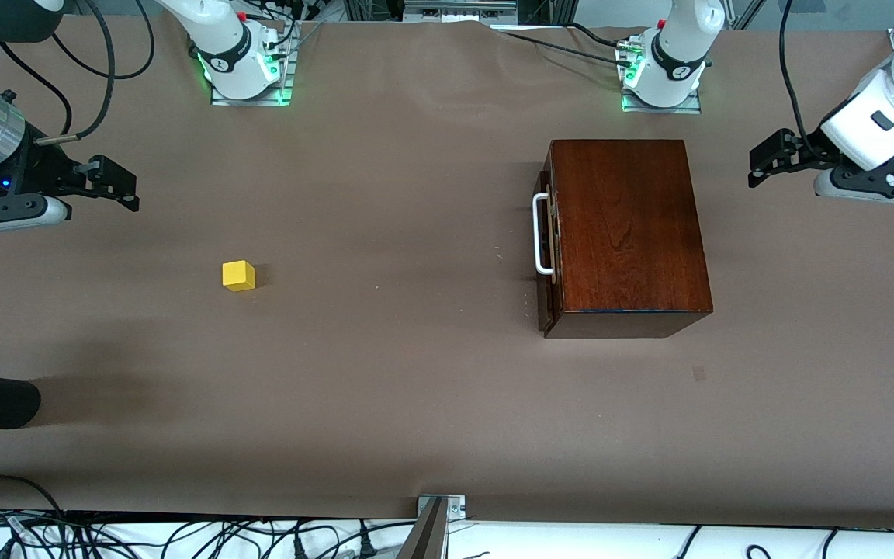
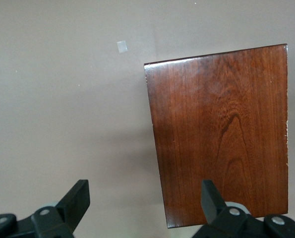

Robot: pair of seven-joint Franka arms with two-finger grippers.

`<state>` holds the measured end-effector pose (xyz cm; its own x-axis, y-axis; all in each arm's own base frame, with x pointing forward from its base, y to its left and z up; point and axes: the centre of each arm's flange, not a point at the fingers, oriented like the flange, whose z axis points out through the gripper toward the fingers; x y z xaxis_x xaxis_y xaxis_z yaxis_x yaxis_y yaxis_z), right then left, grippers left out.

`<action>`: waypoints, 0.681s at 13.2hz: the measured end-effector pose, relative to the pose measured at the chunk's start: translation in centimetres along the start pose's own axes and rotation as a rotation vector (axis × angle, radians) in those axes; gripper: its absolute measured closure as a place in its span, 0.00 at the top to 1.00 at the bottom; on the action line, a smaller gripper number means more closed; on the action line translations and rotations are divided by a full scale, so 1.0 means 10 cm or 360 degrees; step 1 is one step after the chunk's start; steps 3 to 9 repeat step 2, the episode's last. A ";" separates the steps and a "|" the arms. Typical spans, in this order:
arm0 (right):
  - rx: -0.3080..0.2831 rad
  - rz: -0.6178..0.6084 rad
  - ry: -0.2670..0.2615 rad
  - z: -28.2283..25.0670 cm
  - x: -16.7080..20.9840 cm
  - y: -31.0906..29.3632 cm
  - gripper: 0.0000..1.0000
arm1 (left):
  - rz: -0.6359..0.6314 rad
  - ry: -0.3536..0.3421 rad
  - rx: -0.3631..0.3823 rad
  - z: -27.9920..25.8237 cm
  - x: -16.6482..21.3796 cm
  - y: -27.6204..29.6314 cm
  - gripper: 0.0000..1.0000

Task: Open drawer, take yellow block, close drawer

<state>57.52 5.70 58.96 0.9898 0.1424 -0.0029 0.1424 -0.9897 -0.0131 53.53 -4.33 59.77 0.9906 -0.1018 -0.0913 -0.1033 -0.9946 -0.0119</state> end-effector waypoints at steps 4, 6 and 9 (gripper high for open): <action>0.0000 0.0001 0.0000 0.00 0.00 0.00 1.00 | -0.0004 0.0000 -0.0001 0.01 0.01 -0.01 1.00; 0.0000 0.0001 0.0000 0.00 0.00 0.00 1.00 | -0.0004 0.0000 -0.0001 0.01 0.01 -0.01 1.00; 0.0000 0.0001 0.0000 0.00 0.00 0.00 1.00 | -0.0004 0.0000 -0.0001 0.01 0.01 -0.01 1.00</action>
